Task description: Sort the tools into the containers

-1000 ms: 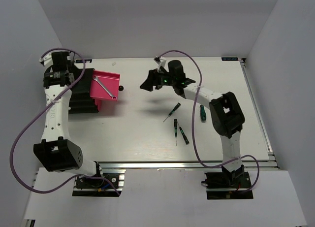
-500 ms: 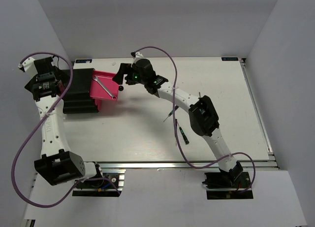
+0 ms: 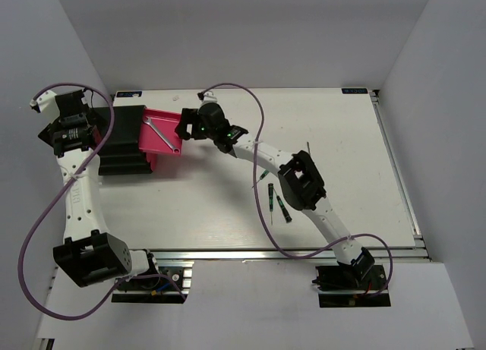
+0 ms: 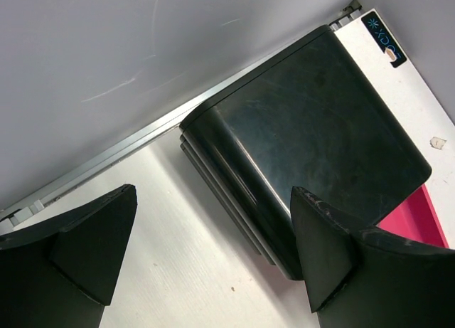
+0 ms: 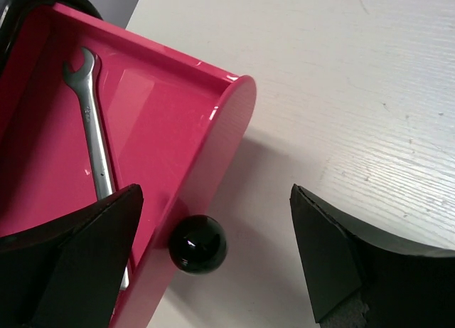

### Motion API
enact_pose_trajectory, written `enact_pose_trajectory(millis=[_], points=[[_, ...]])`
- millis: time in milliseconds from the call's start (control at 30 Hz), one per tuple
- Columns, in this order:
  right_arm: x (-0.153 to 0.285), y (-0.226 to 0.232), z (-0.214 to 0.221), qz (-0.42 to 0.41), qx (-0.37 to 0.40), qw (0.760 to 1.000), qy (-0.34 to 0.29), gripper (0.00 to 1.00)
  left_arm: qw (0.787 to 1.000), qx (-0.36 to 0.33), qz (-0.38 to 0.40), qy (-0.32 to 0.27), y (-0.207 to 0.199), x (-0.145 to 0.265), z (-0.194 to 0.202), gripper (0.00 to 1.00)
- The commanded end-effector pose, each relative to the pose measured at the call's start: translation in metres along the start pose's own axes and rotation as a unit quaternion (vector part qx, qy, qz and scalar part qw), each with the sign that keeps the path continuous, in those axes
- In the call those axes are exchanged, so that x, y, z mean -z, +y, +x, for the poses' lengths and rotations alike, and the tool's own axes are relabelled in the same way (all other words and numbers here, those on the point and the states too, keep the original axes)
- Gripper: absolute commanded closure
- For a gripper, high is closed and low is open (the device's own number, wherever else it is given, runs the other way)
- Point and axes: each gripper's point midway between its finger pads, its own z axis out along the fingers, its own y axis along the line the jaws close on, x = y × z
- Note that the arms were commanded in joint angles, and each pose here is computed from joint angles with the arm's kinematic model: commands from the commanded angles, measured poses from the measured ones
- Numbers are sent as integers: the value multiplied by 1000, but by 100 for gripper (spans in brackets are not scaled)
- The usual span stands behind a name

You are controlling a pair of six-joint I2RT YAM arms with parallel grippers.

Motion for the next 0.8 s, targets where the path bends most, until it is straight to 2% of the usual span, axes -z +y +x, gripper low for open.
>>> enact_pose_trajectory(millis=[0,200,400,467,500,533,700,767], points=[[0,32,-30,-22,19,998,-59,11,1000,4,-5,-26,8,10,-12,2],[0,28,-29,-3,31,997,-64,11,1000,1,-8,-29,12,13,-11,2],[3,25,-22,-20,64,996,-54,11,1000,-1,-11,-20,14,10,-2,2],[2,21,-22,-15,61,997,-54,18,1000,-1,-12,-16,15,10,0,2],[2,21,-22,-13,57,997,-54,31,1000,-1,-15,-14,16,9,2,2],[2,21,-24,-10,52,997,-56,36,1000,-2,-15,-14,16,9,2,2],[2,17,-26,-5,47,997,-56,58,1000,-2,-24,-11,21,8,6,2],[2,14,-27,-3,45,997,-57,61,1000,-3,-26,-10,22,8,8,2]])
